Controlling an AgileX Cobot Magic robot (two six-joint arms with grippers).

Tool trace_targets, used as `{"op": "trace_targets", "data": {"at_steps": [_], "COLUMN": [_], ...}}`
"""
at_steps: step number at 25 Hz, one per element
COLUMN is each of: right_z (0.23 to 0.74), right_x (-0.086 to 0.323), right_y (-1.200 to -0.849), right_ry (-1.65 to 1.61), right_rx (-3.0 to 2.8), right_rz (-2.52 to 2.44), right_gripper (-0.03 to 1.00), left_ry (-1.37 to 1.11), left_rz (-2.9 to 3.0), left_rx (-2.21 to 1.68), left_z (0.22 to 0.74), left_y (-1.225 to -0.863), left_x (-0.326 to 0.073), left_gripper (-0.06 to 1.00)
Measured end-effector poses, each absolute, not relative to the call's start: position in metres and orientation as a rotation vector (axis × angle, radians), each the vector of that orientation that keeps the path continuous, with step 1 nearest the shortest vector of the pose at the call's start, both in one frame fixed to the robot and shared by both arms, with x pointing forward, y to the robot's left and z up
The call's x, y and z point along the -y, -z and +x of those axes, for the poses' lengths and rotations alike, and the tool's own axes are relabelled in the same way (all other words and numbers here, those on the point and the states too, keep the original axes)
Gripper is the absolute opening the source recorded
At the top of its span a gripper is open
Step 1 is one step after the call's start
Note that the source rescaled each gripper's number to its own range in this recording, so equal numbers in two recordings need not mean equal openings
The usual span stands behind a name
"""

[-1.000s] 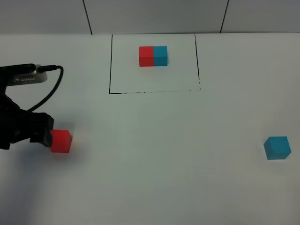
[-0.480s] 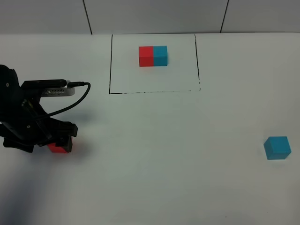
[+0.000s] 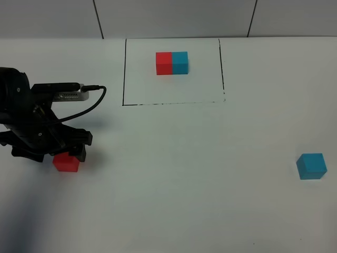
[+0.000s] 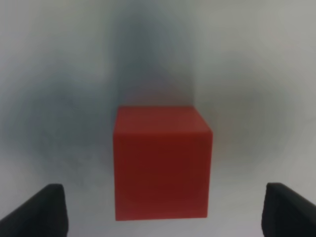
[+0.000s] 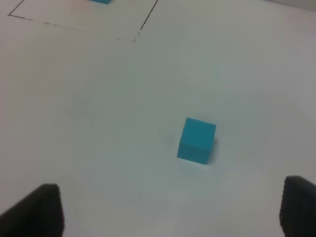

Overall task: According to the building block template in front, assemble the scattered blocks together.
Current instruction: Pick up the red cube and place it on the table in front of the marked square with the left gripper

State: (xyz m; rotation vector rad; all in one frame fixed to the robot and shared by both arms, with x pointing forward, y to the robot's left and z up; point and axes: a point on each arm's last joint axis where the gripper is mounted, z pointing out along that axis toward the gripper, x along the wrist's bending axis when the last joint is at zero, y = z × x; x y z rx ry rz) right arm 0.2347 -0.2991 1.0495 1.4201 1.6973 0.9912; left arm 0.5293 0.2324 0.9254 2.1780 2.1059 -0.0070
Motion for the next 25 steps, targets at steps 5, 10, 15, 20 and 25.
{"op": "trace_targets", "data": {"at_steps": [5, 10, 15, 20, 25], "right_z": [0.235, 0.235, 0.235, 0.235, 0.235], "right_x": [0.299, 0.299, 0.299, 0.299, 0.299], "right_y": [-1.049, -1.049, -1.049, -1.049, -1.049], "right_ry": [-0.991, -0.991, -0.991, -0.991, -0.991], "right_rx": [-1.697, -1.697, -1.697, -1.697, -1.697], "right_rz": [1.420, 1.420, 1.420, 1.420, 1.420], "right_gripper": [1.00, 1.00, 1.00, 1.00, 1.00], "left_ry": [0.008, 0.011, 0.004, 0.001, 0.000], "left_rz": [2.201, 2.205, 2.198, 2.199, 2.199], "left_rx": [-2.111, -2.116, -2.115, -2.114, -2.114], "left_z": [0.532, 0.534, 0.535, 0.535, 0.535], "left_y": [-0.914, -0.906, -0.906, -0.906, -0.906], "left_x": [-0.233, -0.233, -0.232, -0.232, -0.233], "left_gripper": [0.83, 0.83, 0.70, 0.19, 0.00]}}
